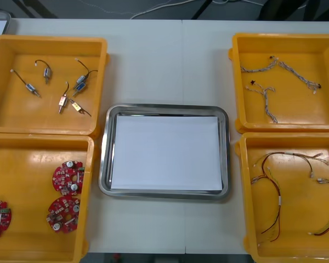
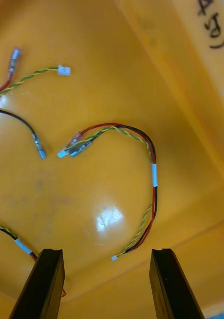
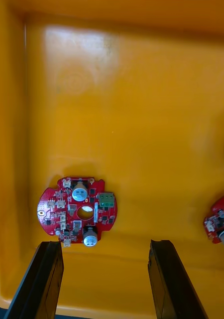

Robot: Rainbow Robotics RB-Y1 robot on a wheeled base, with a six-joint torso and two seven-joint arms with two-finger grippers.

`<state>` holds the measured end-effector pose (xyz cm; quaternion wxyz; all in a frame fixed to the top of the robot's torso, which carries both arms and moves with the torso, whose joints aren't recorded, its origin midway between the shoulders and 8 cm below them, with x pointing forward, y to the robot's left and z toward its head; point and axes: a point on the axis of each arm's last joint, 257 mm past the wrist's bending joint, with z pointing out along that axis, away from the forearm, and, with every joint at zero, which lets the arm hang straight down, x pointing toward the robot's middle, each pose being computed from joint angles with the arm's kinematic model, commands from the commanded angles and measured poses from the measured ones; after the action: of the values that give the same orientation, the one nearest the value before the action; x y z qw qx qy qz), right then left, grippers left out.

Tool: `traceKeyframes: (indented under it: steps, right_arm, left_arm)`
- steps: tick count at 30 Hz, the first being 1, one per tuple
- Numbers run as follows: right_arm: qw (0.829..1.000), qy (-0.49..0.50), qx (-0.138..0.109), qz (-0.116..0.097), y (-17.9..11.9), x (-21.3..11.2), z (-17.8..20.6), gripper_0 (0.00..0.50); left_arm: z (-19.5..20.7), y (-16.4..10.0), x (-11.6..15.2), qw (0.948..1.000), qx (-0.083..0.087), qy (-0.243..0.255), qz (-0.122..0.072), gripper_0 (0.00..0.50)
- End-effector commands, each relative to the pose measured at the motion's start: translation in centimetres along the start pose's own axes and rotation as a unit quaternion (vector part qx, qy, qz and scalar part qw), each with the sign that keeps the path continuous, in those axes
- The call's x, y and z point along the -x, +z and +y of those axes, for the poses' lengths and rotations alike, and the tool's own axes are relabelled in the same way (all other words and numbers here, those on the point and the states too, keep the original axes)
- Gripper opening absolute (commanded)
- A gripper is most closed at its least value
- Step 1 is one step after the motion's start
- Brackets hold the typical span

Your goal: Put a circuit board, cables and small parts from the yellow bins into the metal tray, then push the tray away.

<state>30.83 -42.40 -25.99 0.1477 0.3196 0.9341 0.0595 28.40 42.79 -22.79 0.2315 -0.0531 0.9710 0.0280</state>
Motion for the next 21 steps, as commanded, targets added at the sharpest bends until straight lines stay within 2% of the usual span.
traceKeyframes:
  steps: [1,4,7,12,21]
  right_arm:
    - [0.999,0.036,-0.011,-0.010,0.6,-0.5,-2.6,0.500]
    - [0.999,0.038,-0.013,-0.012,1.4,-1.1,-3.1,0.500]
    - [0.999,0.039,-0.012,-0.015,2.2,-1.5,-3.4,0.500]
    - [0.999,0.036,-0.013,-0.014,3.3,-2.5,-3.6,0.500]
    - [0.999,0.033,-0.012,-0.008,6.0,-4.1,-3.7,0.500]
  left_arm:
    - [0.5,0.4,-1.4,0.9987,0.004,0.047,-0.020,0.500]
    - [0.6,1.1,-1.9,0.9986,0.005,0.044,-0.027,0.500]
    - [0.9,1.7,-2.7,0.9988,0.006,0.041,-0.027,0.500]
    - [1.0,2.8,-3.8,0.9989,-0.004,0.036,-0.028,0.500]
    - [1.2,4.8,-5.3,0.9991,-0.012,0.026,-0.032,0.500]
